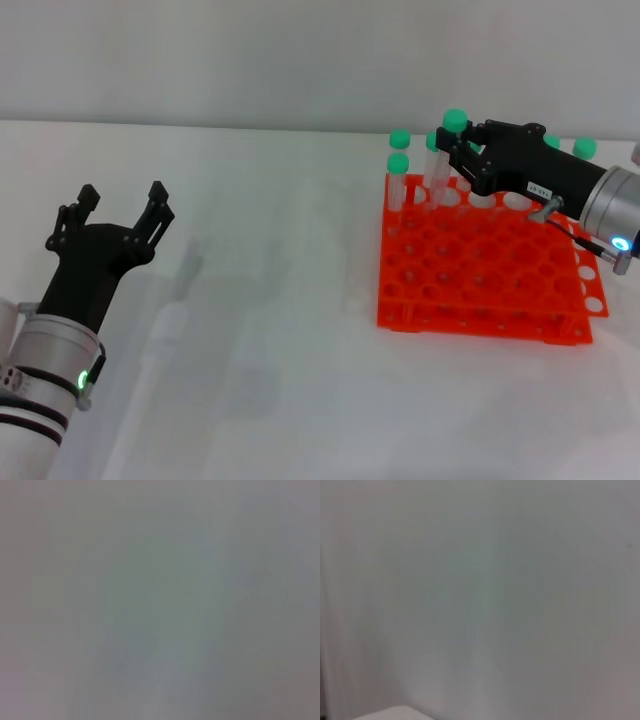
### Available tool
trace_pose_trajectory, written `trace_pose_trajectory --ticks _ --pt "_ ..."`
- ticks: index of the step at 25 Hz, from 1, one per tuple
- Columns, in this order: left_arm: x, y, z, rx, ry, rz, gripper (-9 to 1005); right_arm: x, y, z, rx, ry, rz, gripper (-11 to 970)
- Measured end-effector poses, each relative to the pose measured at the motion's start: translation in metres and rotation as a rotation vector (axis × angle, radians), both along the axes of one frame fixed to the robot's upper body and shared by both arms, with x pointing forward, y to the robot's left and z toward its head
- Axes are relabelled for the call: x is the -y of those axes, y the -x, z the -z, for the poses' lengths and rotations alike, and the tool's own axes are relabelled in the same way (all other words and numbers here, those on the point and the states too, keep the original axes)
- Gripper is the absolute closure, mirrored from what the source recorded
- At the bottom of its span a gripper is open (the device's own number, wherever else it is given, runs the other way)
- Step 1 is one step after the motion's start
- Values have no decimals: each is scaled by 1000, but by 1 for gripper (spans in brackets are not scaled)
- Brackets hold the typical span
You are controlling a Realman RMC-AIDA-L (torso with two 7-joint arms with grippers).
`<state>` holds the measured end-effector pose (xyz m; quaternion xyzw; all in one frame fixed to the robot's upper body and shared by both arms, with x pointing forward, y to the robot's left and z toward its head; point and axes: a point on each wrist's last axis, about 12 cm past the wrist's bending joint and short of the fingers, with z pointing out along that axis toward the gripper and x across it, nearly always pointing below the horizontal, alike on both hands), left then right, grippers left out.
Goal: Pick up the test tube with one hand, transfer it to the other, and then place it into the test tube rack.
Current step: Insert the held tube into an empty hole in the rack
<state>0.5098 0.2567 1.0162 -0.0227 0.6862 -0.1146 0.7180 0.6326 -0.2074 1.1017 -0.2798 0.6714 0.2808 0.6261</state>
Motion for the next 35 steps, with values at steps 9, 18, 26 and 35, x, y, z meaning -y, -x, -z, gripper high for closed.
trace_pose_trajectory --ticks 9,18,26,35 --pt "2 -4 -1 -3 -2 8 106 -2 -4 0 1 30 14 758" --pt "2 -5 -2 -4 6 10 106 -7 -6 6 -20 71 25 758" --pt "2 -8 -3 2 3 11 106 -6 -3 15 -55 96 45 756" --pt "3 -11 -6 14 0 20 106 -12 -4 19 -82 131 29 751"
